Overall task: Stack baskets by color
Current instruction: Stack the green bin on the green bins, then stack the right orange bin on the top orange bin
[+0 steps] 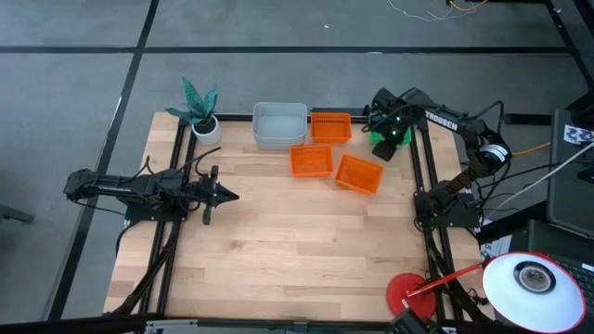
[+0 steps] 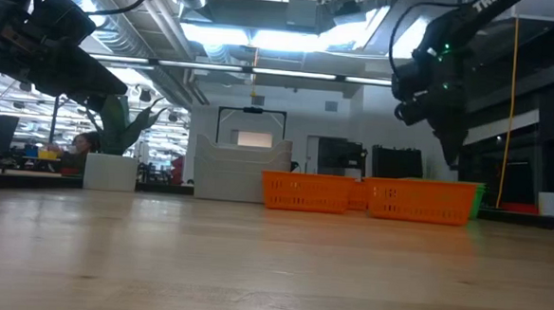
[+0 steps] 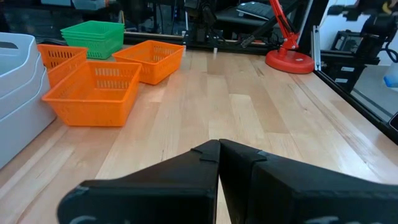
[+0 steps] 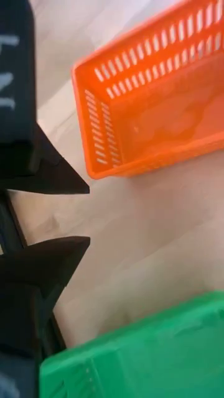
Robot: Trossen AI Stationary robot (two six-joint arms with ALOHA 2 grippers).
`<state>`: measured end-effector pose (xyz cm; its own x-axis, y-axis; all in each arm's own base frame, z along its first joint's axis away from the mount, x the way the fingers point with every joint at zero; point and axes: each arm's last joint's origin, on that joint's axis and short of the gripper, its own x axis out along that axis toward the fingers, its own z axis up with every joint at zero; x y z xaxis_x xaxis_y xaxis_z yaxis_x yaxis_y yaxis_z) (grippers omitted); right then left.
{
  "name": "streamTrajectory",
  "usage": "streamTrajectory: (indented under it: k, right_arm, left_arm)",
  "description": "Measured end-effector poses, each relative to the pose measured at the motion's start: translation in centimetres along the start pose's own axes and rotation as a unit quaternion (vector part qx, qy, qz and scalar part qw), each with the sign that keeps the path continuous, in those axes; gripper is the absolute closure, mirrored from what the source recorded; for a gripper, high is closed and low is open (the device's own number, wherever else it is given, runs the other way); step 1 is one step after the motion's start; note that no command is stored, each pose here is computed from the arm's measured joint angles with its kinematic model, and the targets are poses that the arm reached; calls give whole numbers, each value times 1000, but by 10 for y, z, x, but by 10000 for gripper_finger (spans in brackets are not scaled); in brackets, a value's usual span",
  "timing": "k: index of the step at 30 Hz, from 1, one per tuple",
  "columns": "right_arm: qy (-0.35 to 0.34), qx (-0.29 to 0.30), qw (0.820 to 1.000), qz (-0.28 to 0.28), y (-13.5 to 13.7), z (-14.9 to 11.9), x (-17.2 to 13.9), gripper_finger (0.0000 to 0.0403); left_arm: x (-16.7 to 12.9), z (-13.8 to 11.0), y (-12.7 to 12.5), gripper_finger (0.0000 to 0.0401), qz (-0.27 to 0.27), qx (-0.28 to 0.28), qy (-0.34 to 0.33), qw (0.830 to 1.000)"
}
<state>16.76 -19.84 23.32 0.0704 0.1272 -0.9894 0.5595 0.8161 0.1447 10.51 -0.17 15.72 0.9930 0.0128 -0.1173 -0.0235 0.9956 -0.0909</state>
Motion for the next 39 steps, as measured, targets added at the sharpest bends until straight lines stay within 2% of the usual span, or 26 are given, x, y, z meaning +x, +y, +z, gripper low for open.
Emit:
streamTrajectory:
  k: [4, 8, 16, 23, 27, 30, 35, 39]
  right_arm:
    - [11, 0, 1000, -2, -2, -5, 20, 283]
    - [-7, 7, 1000, -13, -4, -5, 34, 283]
    - [-25, 24, 987, -159, -15, -1, 45, 283]
    - [-43, 26, 983, -175, -17, 3, 44, 283]
    - [-40, 31, 985, -162, -16, 2, 44, 283]
    - [-33, 38, 993, -104, -12, -1, 46, 283]
    - [-71, 70, 995, -6, -2, 4, 47, 283]
    - [-99, 51, 994, 3, 5, 12, 47, 283]
  left_arm:
    - [0, 0, 0, 401, 0, 0, 0, 1000]
    - [0, 0, 0, 401, 0, 0, 0, 1000]
    - [0, 0, 0, 401, 0, 0, 0, 1000]
    - [0, 0, 0, 401, 0, 0, 0, 1000]
    - [0, 0, 0, 401, 0, 0, 0, 1000]
    - [0, 0, 0, 401, 0, 0, 0, 1000]
    - [0, 0, 0, 401, 0, 0, 0, 1000]
    - [0, 0, 0, 401, 0, 0, 0, 1000]
